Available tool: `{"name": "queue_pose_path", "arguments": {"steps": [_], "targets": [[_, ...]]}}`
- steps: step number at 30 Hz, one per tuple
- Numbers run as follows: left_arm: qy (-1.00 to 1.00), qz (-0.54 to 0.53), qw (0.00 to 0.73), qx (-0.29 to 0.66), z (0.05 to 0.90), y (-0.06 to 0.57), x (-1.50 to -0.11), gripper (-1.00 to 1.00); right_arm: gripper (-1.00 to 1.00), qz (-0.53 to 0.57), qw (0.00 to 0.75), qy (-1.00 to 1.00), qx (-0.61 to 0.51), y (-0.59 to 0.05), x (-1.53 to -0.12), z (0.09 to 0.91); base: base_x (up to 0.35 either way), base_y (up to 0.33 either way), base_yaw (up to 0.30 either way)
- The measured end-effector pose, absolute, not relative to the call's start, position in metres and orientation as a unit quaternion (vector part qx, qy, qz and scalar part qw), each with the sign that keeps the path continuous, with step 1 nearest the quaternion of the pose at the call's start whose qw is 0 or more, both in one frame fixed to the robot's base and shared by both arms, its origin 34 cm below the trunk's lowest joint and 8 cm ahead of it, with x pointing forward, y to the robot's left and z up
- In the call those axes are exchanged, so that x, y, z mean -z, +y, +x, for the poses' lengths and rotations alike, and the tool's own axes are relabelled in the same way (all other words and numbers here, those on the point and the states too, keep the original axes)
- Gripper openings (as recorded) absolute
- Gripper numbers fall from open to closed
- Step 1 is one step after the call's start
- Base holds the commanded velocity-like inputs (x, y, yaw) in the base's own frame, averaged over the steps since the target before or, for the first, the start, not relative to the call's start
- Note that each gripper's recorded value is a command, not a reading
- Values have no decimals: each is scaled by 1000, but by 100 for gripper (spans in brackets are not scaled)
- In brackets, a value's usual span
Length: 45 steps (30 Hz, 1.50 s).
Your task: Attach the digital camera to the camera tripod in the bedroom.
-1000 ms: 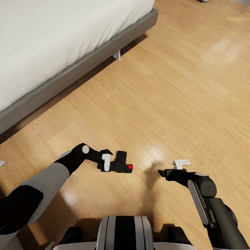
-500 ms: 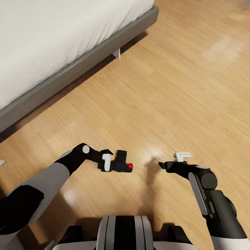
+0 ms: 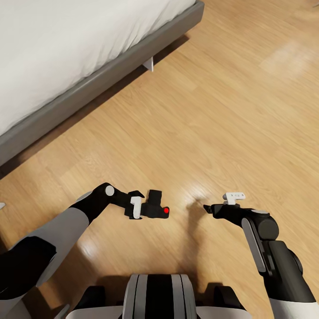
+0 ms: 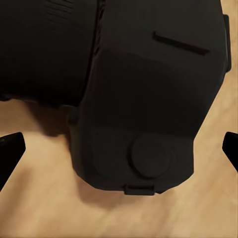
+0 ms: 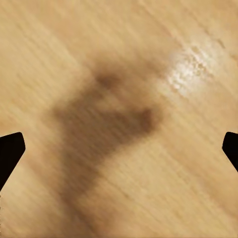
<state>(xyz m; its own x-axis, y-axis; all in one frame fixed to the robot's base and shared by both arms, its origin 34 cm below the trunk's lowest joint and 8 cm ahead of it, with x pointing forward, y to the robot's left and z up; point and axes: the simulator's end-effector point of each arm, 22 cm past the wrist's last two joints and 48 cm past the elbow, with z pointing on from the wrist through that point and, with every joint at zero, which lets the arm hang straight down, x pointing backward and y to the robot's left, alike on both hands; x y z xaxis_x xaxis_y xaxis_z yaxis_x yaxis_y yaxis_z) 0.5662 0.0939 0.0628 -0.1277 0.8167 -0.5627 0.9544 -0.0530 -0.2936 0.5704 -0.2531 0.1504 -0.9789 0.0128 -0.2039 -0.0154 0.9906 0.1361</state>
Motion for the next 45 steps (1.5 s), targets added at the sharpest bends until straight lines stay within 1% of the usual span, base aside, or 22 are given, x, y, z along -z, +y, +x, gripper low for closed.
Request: {"name": "queue_pose_path", "arguments": {"steps": [17,18,41,43,45], "targets": [[679,652,109,319,566,94,-61,100,100,1,100,992,-71,-251,-149,568,0,0,0],[678,652,110,319,566,94,-62,-100,100,1,100,992,-71,-251,-149,568,0,0,0],[670,655,122,328,567,89,-66,-100,100,0,97,993,-73,-248,-148,564,0,0,0],[669,656,124,326,569,87,-67,-100,100,-1,97,993,-73,-248,-148,564,0,0,0],[660,664,143,321,579,79,-74,-100,100,-1,96,993,-73,-248,-148,563,0,0,0]]}}
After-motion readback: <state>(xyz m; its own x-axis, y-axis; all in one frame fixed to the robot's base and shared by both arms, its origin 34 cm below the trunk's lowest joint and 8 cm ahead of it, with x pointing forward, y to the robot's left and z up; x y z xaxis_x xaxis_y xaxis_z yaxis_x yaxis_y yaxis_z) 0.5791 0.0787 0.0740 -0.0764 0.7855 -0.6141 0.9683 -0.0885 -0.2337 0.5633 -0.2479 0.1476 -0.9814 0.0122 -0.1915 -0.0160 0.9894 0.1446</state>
